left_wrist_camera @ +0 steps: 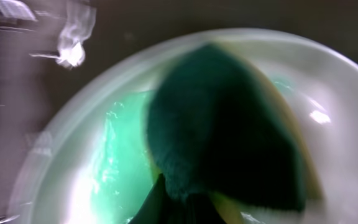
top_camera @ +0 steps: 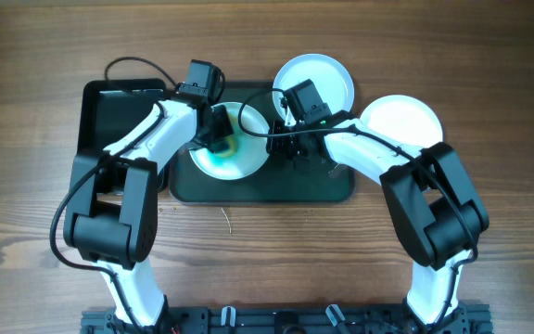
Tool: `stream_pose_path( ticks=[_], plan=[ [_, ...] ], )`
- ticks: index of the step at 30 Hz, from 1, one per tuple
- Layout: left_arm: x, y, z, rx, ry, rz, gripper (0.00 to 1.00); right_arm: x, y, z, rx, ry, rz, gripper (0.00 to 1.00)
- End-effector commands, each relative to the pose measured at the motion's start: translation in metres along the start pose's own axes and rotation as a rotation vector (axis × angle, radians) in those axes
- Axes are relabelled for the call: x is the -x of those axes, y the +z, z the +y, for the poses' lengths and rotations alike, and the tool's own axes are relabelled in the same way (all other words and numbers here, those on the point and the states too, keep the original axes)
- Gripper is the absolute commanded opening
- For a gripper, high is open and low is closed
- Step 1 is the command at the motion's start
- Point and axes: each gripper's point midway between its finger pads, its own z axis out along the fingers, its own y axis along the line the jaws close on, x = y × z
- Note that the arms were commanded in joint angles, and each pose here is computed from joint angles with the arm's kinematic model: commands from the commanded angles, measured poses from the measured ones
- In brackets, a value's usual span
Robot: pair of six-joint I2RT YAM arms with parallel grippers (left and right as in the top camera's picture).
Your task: Clean dirty plates on tray and stack at the side
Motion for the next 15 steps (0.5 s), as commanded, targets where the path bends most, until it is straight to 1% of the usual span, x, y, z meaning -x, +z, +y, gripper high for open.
stream_pose_path(
  ticks=[1,3,5,7,8,10,12,15],
  plan=[
    [0.009,0.006,0.074,0.343,-0.099,-0.093,0.04,-0.009,0.008,-0.004,-0.002,0.005,0.042,0.04],
    [-0.002,0.007,0.072,0.331,-0.093,-0.042,0.04,-0.009,0.009,-0.004,-0.002,0.005,0.042,0.04],
    [-0.02,0.01,0.06,0.254,-0.057,0.059,0.04,-0.009,0.008,-0.004,-0.003,0.002,0.043,0.04],
    [-0.041,0.011,0.039,0.121,0.038,0.183,0.04,-0.01,0.008,-0.002,0.006,-0.01,0.051,0.04],
    [-0.06,0.008,0.02,-0.012,0.118,0.282,0.04,-0.012,0.008,0.0,0.023,-0.019,0.063,0.04],
    [-0.079,0.0,-0.002,-0.169,0.2,0.375,0.04,-0.015,0.008,0.002,0.033,-0.018,0.075,0.04],
    [-0.092,-0.009,-0.019,-0.307,0.267,0.434,0.04,-0.016,0.008,0.003,0.037,-0.018,0.079,0.04],
    [-0.099,-0.02,-0.039,-0.454,0.32,0.461,0.04,-0.016,0.008,0.003,0.039,-0.018,0.081,0.04]
  ],
)
